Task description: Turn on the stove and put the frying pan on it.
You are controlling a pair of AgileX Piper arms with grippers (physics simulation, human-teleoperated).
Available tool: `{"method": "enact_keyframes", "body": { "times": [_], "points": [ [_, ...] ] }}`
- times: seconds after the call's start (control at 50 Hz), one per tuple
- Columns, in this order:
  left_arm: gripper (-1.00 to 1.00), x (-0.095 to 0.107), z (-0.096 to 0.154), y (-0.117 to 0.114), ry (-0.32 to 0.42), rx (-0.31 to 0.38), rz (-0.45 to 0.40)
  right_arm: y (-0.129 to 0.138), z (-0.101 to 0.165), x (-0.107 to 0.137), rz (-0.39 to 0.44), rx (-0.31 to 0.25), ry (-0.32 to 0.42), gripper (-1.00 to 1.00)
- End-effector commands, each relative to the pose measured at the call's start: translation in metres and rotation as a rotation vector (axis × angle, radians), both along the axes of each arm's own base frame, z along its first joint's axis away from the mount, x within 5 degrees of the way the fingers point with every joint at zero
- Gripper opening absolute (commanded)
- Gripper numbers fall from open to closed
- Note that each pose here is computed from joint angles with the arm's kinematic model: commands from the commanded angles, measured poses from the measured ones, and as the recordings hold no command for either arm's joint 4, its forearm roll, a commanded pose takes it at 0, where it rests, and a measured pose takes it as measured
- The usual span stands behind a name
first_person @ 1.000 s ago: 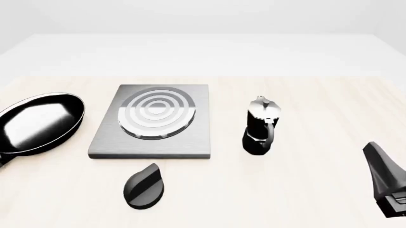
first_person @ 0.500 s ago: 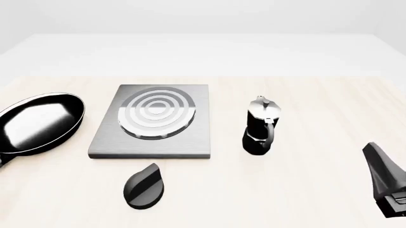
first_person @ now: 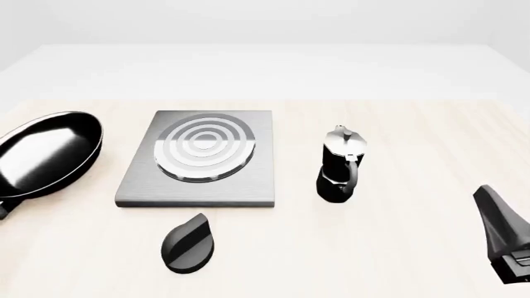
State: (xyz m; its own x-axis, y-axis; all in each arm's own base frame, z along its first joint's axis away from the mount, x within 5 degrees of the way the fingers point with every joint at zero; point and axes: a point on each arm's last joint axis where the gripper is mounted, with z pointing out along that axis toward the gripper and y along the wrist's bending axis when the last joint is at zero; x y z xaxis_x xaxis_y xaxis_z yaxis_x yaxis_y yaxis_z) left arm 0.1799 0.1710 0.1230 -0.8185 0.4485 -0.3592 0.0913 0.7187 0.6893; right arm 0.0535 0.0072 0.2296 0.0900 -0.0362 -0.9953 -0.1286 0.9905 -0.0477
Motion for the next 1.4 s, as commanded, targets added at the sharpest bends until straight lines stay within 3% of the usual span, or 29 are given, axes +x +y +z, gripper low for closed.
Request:
{"method": "enact_keyframes", "body": {
  "times": [0.02,0.28,0.5,0.74,0.98,1.1,1.4],
  "points": [
    [-1.0,0.0,0.013,-0.001,-0.033,0.048,-0.005,0.0,0.001,0.0,0.001,0.0,-0.002,1.0],
    [-1.0,0.001,0.042,-0.009,-0.074,0.081,-0.03,0.0,0.0,0.0,0.004,0.002,-0.002,1.0],
    [-1.0,-0.006,0.086,-0.024,-0.12,0.126,-0.061,0.0,0.002,0.0,0.005,0.004,-0.005,1.0],
    [-1.0,-0.005,0.118,-0.046,-0.154,0.146,-0.141,0.0,0.006,-0.002,0.005,0.006,-0.012,1.0],
    [-1.0,0.003,0.137,-0.068,-0.176,0.138,-0.245,-0.001,0.01,-0.003,-0.002,0.011,-0.017,1.0],
    [-1.0,0.01,0.14,-0.083,-0.174,0.136,-0.328,-0.001,0.014,-0.004,-0.005,0.012,-0.025,1.0],
    [-1.0,0.03,0.145,-0.103,-0.188,0.123,-0.443,-0.001,0.015,-0.005,-0.012,0.016,-0.025,1.0]
  ]
}}
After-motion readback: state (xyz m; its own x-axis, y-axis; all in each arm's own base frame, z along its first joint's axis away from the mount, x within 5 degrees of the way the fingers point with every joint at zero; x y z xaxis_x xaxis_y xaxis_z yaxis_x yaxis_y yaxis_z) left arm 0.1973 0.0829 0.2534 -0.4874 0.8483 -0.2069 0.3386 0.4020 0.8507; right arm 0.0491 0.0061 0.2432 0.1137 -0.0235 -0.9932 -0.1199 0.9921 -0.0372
